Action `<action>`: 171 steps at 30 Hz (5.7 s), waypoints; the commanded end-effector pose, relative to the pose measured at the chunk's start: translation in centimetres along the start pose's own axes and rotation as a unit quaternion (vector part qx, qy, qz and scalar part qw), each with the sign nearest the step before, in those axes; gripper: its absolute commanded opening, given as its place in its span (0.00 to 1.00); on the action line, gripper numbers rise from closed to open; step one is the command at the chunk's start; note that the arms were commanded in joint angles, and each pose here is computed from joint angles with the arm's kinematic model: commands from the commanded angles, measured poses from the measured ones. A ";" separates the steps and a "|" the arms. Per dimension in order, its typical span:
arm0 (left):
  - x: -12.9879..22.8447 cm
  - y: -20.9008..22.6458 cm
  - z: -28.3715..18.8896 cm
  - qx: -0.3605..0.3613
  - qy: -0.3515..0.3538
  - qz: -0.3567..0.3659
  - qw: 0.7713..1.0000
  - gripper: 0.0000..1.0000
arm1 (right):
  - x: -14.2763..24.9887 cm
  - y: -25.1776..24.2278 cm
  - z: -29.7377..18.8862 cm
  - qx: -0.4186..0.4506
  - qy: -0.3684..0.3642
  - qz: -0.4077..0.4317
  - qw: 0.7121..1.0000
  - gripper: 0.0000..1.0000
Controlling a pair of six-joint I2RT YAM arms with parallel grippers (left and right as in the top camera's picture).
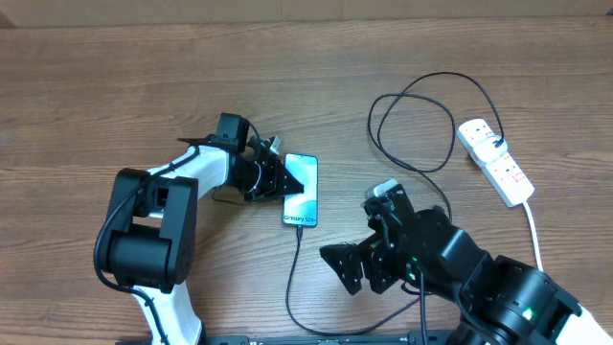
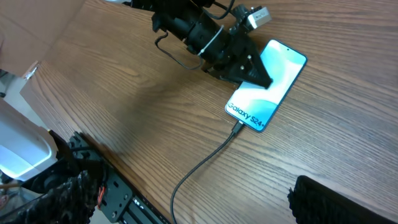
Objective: Plug charger to phone and switch on socket
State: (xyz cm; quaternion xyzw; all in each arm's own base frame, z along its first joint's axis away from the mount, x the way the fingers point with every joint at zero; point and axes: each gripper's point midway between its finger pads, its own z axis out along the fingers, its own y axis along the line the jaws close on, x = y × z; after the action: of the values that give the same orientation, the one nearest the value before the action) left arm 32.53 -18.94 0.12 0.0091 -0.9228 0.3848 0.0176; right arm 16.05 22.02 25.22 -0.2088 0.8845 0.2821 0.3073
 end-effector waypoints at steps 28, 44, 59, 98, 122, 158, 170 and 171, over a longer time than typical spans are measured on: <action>1.7 9.5 -1.5 -0.255 0.000 -0.060 0.965 0.42 | -2.4 0.8 4.4 0.001 -0.004 0.001 1.000 1.00; -2.3 5.3 -8.5 -0.309 -0.059 -0.031 0.949 1.00 | -2.0 -0.8 8.6 0.048 0.022 0.001 0.999 0.41; 5.5 -10.8 -32.9 -0.301 -0.423 0.076 0.851 1.00 | 1.8 -21.2 1.1 0.392 0.013 0.355 0.848 0.04; 19.2 -8.0 -36.5 -0.329 -0.455 0.049 0.826 1.00 | 3.9 -44.5 -7.6 0.390 0.033 0.587 0.708 0.04; 19.1 -8.1 -36.5 -0.328 -0.458 0.050 0.825 1.00 | 3.3 -47.4 -2.7 0.314 0.076 0.590 0.740 0.04; 19.1 -8.1 -36.5 -0.328 -0.457 0.050 0.825 1.00 | 3.7 -47.8 2.3 0.288 0.110 0.562 0.768 0.04; 19.1 -8.1 -36.5 -0.328 -0.457 0.050 0.825 1.00 | 4.4 -47.4 3.9 0.255 0.124 0.575 0.767 0.04; 19.1 -8.1 -36.5 -0.328 -0.457 0.050 0.825 0.99 | 4.5 -47.4 4.0 0.255 0.124 0.575 0.767 0.04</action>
State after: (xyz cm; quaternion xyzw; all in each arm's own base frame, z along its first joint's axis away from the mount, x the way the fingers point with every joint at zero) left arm 14.54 1.06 32.33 0.1245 -0.8978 0.0152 -0.4221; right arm 39.07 -14.43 2.58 0.4062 0.9085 0.0948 0.0251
